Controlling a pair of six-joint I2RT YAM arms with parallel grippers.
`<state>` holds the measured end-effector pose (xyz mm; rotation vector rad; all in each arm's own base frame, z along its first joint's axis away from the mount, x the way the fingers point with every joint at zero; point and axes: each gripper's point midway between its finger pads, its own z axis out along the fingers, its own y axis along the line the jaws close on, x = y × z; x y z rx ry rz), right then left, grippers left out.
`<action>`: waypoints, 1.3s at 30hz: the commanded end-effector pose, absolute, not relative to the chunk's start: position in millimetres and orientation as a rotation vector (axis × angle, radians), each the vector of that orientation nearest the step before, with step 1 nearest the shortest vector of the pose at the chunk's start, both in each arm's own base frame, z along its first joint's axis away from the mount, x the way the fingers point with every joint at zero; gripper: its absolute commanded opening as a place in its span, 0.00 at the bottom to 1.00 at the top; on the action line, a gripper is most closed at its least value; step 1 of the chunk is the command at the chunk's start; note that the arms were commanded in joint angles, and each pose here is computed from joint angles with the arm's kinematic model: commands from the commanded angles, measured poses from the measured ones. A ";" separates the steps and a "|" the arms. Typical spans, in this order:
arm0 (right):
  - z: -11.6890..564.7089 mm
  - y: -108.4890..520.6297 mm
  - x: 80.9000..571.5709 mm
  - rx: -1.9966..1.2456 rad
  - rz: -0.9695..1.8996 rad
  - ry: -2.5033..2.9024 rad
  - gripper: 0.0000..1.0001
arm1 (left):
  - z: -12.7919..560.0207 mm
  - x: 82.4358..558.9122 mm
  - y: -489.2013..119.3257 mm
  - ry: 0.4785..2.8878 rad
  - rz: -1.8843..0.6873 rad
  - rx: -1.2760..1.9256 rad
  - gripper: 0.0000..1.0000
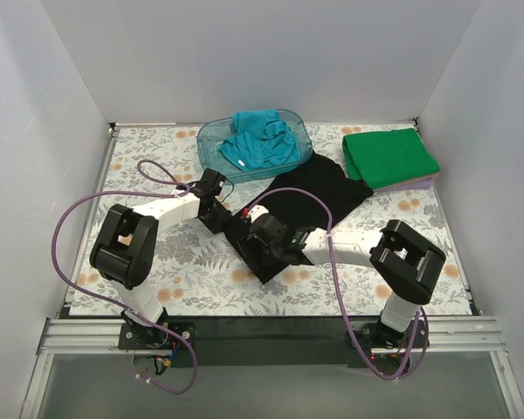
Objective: Fold and stack the t-shirts
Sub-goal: Fold the tshirt
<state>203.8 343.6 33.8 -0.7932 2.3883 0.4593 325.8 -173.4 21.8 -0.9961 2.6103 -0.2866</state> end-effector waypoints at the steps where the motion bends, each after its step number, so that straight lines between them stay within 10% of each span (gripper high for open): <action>1: 32.1 359.2 188.4 -0.831 0.540 2.408 0.94 | -4.9 303.6 -162.4 2.684 -0.191 -1.007 0.20; 3: 31.8 360.0 173.8 -0.873 0.561 2.406 0.94 | -12.5 286.0 -154.1 2.708 -0.153 -1.023 0.00; 17: 35.4 323.5 46.7 -1.114 0.781 2.428 0.94 | -15.8 102.2 -131.9 2.686 -0.482 -1.312 0.00; 39: 84.0 378.9 171.4 -0.698 0.980 2.308 0.98 | -15.0 96.1 -121.2 2.657 -0.427 -1.352 0.00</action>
